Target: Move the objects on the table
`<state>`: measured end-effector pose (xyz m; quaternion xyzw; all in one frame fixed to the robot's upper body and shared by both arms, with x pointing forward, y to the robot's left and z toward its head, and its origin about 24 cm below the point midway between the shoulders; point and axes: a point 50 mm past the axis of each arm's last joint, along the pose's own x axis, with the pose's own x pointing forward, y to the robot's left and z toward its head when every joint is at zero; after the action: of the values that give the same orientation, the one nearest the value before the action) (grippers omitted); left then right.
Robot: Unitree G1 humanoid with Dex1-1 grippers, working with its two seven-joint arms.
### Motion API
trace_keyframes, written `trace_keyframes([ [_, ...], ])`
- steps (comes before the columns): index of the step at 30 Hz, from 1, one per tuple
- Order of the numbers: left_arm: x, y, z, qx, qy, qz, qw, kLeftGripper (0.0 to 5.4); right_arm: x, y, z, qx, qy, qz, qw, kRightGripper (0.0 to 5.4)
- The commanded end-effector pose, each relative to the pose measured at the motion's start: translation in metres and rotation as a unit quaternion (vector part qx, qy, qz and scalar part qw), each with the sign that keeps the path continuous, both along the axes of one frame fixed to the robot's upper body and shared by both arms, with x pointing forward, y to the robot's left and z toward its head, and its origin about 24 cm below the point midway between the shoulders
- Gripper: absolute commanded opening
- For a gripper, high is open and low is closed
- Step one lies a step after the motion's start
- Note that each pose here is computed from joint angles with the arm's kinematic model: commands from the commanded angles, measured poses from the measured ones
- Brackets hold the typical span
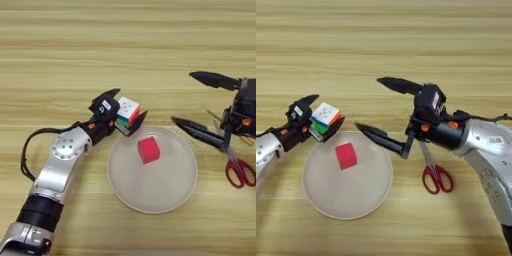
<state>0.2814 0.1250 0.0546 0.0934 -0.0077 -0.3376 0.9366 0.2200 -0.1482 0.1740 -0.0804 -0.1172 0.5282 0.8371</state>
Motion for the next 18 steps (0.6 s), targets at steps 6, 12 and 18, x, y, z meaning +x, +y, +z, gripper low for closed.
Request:
trace_keyframes([
  [6, 0.001, 0.005, -0.009, 0.006, 0.028, 0.025, 0.9993, 5.38, 0.022, -0.003, 0.007, 0.034, -0.06, -0.151, 0.986, 5.4],
  [12, -0.001, 0.006, -0.014, 0.0, 0.049, 0.029, 0.9984, 5.38, 0.031, -0.006, 0.009, 0.063, -0.08, -0.213, 0.972, 5.4],
  [18, 0.0, 0.011, -0.022, -0.002, 0.085, 0.054, 0.9949, 5.38, 0.038, -0.012, 0.016, 0.109, -0.084, -0.247, 0.959, 5.4],
])
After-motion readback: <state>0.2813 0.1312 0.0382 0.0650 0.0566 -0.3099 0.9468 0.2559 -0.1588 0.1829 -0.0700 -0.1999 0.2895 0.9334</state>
